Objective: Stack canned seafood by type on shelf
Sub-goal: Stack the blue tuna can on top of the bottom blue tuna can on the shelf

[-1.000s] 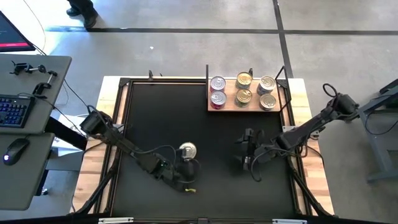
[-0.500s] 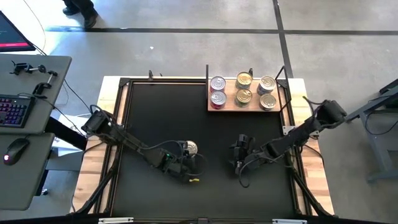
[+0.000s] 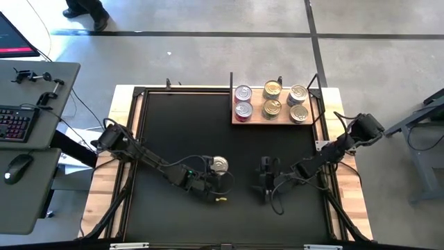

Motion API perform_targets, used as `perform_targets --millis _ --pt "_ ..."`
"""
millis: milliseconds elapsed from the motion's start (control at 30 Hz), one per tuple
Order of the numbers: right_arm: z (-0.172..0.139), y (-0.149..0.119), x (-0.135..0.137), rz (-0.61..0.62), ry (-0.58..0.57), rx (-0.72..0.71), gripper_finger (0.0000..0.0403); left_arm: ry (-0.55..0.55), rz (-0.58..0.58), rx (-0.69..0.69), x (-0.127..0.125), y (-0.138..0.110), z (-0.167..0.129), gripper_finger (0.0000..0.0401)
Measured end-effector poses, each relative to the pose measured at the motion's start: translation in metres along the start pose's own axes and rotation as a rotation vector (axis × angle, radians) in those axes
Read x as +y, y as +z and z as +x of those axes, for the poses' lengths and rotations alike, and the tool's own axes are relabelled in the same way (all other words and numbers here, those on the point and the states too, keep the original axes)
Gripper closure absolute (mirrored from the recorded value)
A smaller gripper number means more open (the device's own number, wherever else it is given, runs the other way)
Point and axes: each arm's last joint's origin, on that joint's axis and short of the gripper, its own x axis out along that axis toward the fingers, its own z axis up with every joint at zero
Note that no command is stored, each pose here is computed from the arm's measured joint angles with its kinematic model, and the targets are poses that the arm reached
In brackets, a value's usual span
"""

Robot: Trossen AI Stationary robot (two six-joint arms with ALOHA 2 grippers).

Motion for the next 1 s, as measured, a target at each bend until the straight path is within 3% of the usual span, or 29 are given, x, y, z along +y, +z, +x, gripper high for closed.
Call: perform_targets --millis 100,267,600,867,1000 --pt "-0.001 0.0 0.004 -0.117 0.069 0.001 0.0132 -0.052 -0.007 -0.075 -0.002 0.008 0.001 0.0397" --pt "-0.002 0.0 0.005 -0.184 0.069 -0.003 0.0132 -0.157 -0.049 -0.184 -0.004 0.019 0.002 0.04" --pt "-0.007 0.0 0.011 -0.36 -0.041 -0.012 0.0132 -0.178 -0.112 -0.27 -0.005 0.028 0.0 0.0401" --pt "-0.007 0.0 0.011 -0.313 -0.031 -0.017 0.013 -0.202 -0.136 -0.32 -0.004 0.033 -0.002 0.0401" --pt "-0.002 0.0 0.003 -0.271 -0.036 -0.001 0.0109 -0.202 -0.143 -0.329 -0.003 0.034 -0.002 0.0401"
